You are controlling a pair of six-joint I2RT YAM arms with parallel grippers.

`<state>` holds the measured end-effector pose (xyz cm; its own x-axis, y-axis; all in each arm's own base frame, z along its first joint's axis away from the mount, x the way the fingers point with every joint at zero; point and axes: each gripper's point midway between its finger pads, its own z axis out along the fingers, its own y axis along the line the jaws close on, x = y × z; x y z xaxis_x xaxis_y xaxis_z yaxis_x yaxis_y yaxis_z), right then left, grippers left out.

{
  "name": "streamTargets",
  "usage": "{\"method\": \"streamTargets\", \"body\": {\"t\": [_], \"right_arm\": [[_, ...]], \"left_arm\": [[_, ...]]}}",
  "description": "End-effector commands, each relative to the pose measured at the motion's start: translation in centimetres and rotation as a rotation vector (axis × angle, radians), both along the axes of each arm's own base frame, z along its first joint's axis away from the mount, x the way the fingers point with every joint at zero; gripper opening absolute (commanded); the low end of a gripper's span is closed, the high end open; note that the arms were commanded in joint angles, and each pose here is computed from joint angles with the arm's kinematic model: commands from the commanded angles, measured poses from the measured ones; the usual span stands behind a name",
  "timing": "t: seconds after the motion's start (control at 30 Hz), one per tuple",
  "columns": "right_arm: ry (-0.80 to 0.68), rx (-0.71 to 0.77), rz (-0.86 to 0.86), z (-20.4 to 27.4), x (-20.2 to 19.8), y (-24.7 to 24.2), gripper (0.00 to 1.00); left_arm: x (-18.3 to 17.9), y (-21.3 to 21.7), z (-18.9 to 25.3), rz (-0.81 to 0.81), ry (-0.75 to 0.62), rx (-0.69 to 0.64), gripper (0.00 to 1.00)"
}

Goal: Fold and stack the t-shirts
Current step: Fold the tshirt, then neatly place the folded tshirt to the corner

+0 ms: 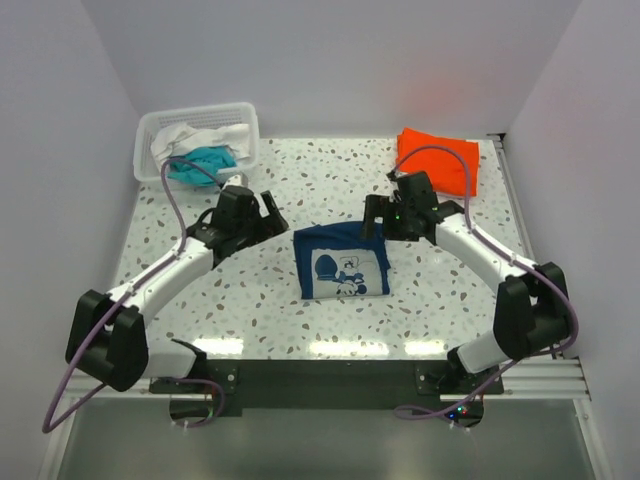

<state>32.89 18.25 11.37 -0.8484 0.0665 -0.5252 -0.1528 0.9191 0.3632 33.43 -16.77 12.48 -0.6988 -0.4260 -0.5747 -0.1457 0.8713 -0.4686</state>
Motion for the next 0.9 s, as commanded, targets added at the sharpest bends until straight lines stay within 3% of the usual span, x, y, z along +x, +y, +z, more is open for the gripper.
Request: {"method": "streamTargets", "body": {"t": [0.0, 0.4, 0.87], "right_arm": [[0.009, -0.115, -0.116, -0.8, 0.6, -2.8, 0.99], [0.091, -0.132, -0.054, -4.7, 3.3, -0.9, 0.97], [0.169, -0.258, -0.016, -9.7, 1.6, 0.8, 0.84]], "left_arm": [[-1.0, 2.2, 0.4, 0.067, -0.003, 0.060, 1.00], [-4.3, 4.7, -1.6, 0.107, 0.031, 0.111, 1.00], [-6.5, 6.1, -4.7, 0.127, 0.107, 0.162, 1.00]]}}
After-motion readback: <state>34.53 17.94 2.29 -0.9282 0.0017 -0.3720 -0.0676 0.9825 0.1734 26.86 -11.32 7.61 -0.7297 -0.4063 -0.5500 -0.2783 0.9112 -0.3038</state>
